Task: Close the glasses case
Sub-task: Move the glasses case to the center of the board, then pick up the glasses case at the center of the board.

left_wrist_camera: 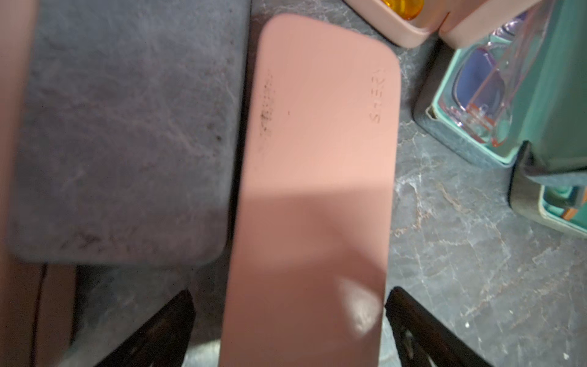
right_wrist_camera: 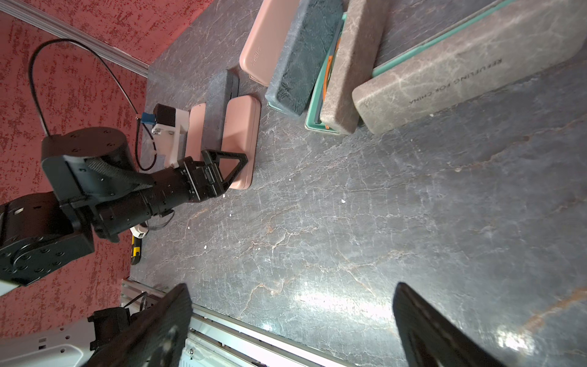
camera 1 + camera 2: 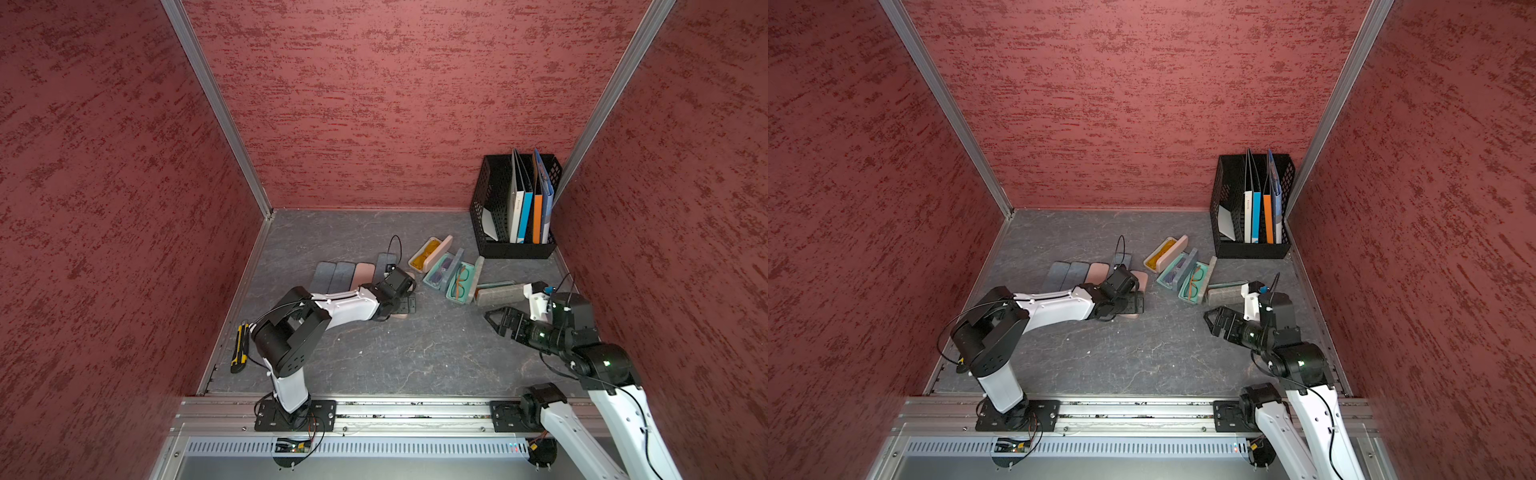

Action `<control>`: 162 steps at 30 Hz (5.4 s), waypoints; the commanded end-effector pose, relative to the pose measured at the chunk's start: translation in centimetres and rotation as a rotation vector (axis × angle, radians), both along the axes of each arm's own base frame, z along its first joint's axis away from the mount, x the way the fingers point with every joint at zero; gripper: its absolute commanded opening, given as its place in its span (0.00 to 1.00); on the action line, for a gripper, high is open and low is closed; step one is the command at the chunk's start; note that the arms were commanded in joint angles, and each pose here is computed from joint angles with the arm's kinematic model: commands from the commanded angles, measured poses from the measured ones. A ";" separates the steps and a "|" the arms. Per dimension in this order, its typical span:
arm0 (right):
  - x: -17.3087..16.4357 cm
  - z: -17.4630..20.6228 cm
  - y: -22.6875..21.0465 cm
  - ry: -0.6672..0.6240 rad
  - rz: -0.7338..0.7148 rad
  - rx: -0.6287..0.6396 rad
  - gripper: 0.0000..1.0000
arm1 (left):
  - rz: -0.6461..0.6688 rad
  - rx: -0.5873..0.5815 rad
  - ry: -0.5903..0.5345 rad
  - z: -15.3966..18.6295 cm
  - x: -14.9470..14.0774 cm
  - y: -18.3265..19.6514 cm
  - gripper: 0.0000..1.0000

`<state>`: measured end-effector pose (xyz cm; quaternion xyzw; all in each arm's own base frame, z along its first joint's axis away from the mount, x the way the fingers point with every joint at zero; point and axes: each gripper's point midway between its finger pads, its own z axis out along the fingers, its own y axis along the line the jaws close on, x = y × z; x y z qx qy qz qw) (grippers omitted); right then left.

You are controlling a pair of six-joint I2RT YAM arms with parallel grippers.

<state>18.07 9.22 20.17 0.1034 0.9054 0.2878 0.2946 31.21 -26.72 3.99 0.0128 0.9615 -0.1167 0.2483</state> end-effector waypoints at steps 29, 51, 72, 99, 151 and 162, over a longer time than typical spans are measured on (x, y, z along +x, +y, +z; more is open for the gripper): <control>8.5 -4.1 -2.0 0.140 -0.187 -0.280 0.97 | -0.412 -0.214 -0.256 10.2 -14.9 -6.0 0.96; 14.4 -9.6 -7.9 0.346 -0.361 -0.178 0.97 | -0.431 -0.185 -0.225 7.5 -20.1 -4.9 0.97; 13.7 -11.2 -9.6 0.456 -0.270 -0.344 0.83 | -0.405 -0.205 -0.234 7.4 -20.3 -2.5 0.97; 11.7 -10.1 -10.2 0.478 -0.177 -0.435 0.34 | -0.421 -0.207 -0.230 7.6 -20.4 -2.9 0.98; 14.2 -13.7 -8.7 0.545 -0.108 -0.447 0.49 | -0.400 -0.238 -0.206 6.1 -20.4 -1.7 1.00; 12.5 -12.0 -8.6 0.551 -0.076 -0.578 0.26 | -0.415 -0.240 -0.207 6.1 -20.4 -1.8 1.00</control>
